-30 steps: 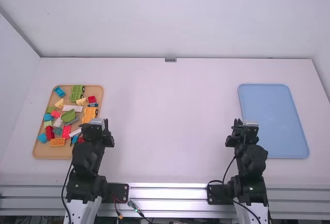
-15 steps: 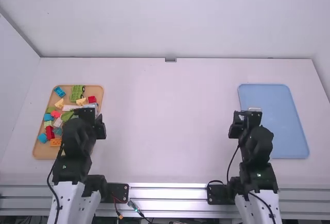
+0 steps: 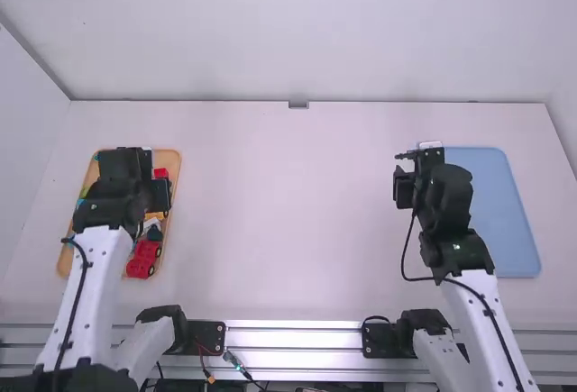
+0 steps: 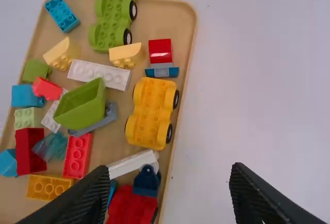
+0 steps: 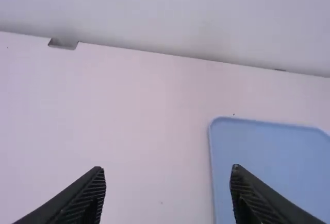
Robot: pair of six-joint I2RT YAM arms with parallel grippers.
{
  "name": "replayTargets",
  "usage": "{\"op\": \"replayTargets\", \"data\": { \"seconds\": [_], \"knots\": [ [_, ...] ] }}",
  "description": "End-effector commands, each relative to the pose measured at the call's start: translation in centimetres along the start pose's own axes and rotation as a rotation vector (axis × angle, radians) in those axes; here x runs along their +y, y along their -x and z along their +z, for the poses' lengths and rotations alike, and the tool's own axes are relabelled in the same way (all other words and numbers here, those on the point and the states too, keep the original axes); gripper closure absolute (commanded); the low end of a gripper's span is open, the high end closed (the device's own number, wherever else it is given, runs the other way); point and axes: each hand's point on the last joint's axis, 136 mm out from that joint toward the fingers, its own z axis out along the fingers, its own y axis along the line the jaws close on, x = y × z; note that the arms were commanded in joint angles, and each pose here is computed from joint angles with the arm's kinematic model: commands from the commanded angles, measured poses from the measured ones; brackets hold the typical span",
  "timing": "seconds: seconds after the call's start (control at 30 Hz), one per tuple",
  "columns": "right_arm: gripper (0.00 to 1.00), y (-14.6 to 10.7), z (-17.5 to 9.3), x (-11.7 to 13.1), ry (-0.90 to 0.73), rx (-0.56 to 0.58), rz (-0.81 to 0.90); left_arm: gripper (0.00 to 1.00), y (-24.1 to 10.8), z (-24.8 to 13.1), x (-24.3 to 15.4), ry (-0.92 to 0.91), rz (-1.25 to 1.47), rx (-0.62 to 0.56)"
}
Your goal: Assemble lego blocks to make yellow taxi
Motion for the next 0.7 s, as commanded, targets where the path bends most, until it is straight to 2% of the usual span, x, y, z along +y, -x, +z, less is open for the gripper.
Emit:
{"op": "replayTargets", "data": {
  "seconds": [0.0, 0.33, 0.5, 0.67],
  "knots": [
    [0.33, 2.3, 0.6, -0.2, -0.009, -0.005, -0.050, 0.33, 1.2, 0.4, 1.3, 0.040, 0.025, 0.045],
    [0.16, 4.9, 4.4, 0.3, -0.001, 0.063, -0.110, 0.17, 1.8, 3.4, 2.4, -0.016, 0.191, 0.268],
    [0.09, 5.9, 6.4, 0.7, 0.005, 0.086, -0.148, 0.09, 0.1, 5.6, 3.3, -0.036, 0.244, 0.406],
    [0.05, 6.6, 7.9, 1.1, 0.009, 0.100, -0.169, 0.04, -2.0, 8.2, 4.1, -0.077, 0.209, 0.483]
  ]
}}
